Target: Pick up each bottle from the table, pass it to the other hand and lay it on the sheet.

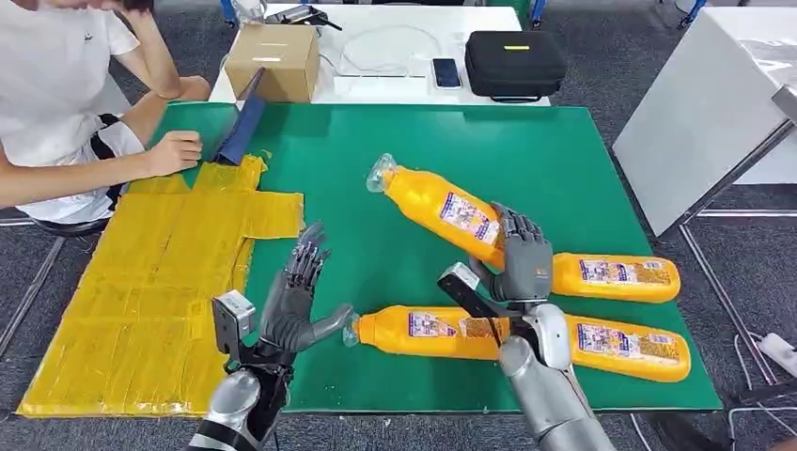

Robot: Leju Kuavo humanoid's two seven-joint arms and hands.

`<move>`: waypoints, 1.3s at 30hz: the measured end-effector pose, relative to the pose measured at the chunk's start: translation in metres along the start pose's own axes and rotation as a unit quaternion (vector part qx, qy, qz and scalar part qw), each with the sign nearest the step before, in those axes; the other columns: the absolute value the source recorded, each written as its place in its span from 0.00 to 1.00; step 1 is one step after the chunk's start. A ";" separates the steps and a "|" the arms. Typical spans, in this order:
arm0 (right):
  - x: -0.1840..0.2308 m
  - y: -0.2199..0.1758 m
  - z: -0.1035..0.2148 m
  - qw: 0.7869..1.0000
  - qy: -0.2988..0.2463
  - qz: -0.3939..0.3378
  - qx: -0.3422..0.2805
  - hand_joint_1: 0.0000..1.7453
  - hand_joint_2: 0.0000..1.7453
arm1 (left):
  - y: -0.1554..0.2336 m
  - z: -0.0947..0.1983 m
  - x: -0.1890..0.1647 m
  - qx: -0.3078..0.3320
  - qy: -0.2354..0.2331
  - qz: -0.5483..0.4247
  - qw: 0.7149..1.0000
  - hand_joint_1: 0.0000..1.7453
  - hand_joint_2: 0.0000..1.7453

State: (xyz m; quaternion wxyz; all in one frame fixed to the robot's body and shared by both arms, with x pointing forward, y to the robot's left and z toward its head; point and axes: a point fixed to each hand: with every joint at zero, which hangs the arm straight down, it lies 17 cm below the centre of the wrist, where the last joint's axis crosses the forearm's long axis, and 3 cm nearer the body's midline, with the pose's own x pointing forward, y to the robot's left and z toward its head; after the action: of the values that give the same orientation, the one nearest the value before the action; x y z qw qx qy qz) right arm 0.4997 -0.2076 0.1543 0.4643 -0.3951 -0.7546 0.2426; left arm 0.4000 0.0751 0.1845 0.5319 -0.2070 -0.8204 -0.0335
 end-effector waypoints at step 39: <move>0.160 0.103 0.085 0.912 -0.046 -0.344 0.219 1.00 1.00 | -0.010 -0.001 0.010 -0.006 -0.008 0.020 1.000 0.00 1.00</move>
State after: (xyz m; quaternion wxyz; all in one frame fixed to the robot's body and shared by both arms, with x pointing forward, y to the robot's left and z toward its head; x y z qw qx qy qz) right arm 0.4211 -0.0171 0.1219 0.5589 0.0116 -0.7922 0.2448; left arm 0.3943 0.0687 0.1953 0.5248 -0.2269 -0.8200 -0.0259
